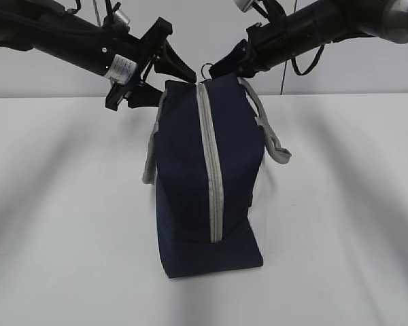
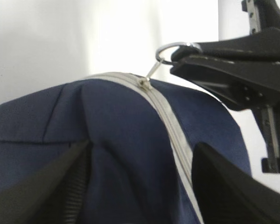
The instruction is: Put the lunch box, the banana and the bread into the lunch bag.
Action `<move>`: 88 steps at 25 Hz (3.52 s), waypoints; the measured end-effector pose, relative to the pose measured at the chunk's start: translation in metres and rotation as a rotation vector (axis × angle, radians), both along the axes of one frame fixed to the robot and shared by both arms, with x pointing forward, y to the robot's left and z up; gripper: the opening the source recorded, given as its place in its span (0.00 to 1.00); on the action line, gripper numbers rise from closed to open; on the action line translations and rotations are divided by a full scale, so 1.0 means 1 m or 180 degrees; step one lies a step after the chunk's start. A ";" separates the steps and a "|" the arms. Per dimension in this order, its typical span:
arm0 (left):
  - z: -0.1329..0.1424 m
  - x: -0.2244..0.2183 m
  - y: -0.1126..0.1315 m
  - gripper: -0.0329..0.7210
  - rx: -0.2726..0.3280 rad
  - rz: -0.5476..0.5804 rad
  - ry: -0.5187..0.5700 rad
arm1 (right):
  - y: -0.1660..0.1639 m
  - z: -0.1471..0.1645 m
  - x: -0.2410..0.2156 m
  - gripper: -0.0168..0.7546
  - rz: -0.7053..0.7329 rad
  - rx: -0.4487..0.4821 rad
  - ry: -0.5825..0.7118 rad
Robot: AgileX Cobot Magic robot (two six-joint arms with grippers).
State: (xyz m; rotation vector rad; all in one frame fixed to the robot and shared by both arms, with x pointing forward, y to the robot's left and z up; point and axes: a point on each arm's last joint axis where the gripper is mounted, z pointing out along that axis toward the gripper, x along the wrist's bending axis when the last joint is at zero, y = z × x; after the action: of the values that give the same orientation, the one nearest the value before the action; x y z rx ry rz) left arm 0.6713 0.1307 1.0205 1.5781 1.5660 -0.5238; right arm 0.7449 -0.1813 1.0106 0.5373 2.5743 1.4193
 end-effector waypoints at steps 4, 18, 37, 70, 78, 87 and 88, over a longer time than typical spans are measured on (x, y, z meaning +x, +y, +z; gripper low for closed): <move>-0.006 0.003 -0.009 0.58 0.0029 0.0068 -0.0029 | 0.000 0.000 0.000 0.00 0.0054 -0.0022 -0.0054; -0.007 0.001 -0.014 0.06 0.0117 -0.0058 -0.0104 | 0.003 -0.004 0.004 0.00 0.0178 0.0067 -0.0323; 0.019 -0.010 -0.016 0.05 0.0050 -0.0317 -0.0405 | 0.001 -0.036 0.013 0.00 -0.0011 -0.0007 -0.0110; 0.050 -0.021 0.003 0.65 0.0780 -0.0426 -0.0981 | -0.037 0.028 0.015 0.61 -0.0983 0.0458 0.1098; 0.082 -0.038 0.033 0.64 0.1618 -0.0052 -0.0959 | -0.056 0.068 -0.002 0.61 -0.2104 0.0122 0.1573; 0.091 -0.072 0.057 0.58 0.2139 0.0101 -0.0828 | -0.058 0.103 -0.032 0.61 -0.2486 0.0102 0.1731; 0.090 -0.078 0.059 0.58 0.2150 0.0100 -0.0807 | -0.055 0.103 -0.037 0.61 -0.2481 0.0054 0.1760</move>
State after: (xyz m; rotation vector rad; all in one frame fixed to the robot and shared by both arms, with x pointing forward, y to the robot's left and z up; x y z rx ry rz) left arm 0.5931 0.1894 1.1106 2.0066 1.6519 0.2577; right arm 0.7080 -0.2359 1.1133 1.8914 2.2147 1.0922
